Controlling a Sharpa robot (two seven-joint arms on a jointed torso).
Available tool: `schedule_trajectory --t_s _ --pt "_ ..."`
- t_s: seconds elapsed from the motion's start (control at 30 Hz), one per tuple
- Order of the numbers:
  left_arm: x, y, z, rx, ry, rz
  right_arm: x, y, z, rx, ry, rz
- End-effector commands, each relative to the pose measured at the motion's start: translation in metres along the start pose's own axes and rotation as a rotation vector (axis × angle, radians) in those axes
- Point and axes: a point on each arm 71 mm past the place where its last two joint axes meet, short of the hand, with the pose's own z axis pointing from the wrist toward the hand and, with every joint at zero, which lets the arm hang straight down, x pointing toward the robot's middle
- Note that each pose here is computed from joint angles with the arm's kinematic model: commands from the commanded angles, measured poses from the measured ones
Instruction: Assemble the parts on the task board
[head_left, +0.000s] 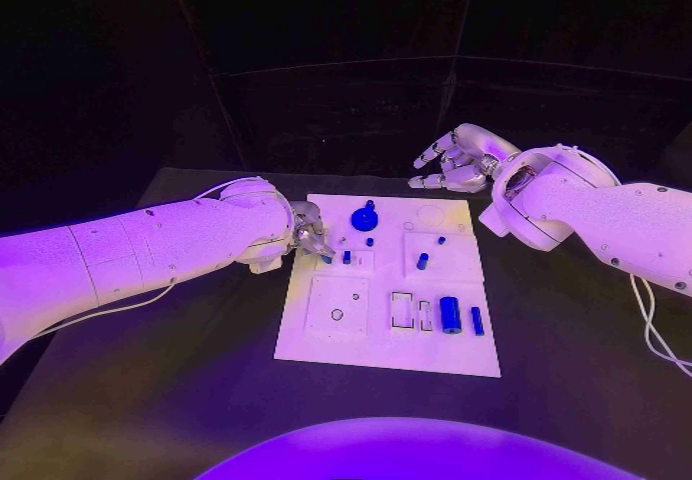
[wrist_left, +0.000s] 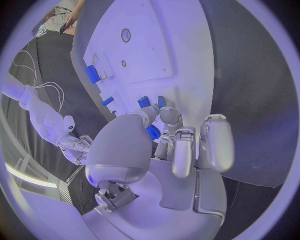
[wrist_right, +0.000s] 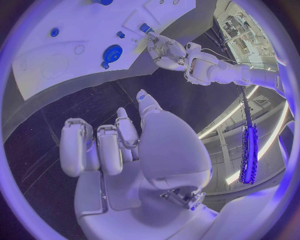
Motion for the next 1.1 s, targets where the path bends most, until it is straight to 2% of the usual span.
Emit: schedule_trajectory --t_s 0.03,1.1 --pt "0.0036 0.0018 0.0005 -0.014 0.022 0.024 -0.0002 0.0017 0.0003 -0.011 0.005 -0.001" --pt "0.0034 -0.0018 0.0044 -0.017 0.033 0.033 -0.0002 0.0019 0.0002 -0.012 0.004 -0.001"
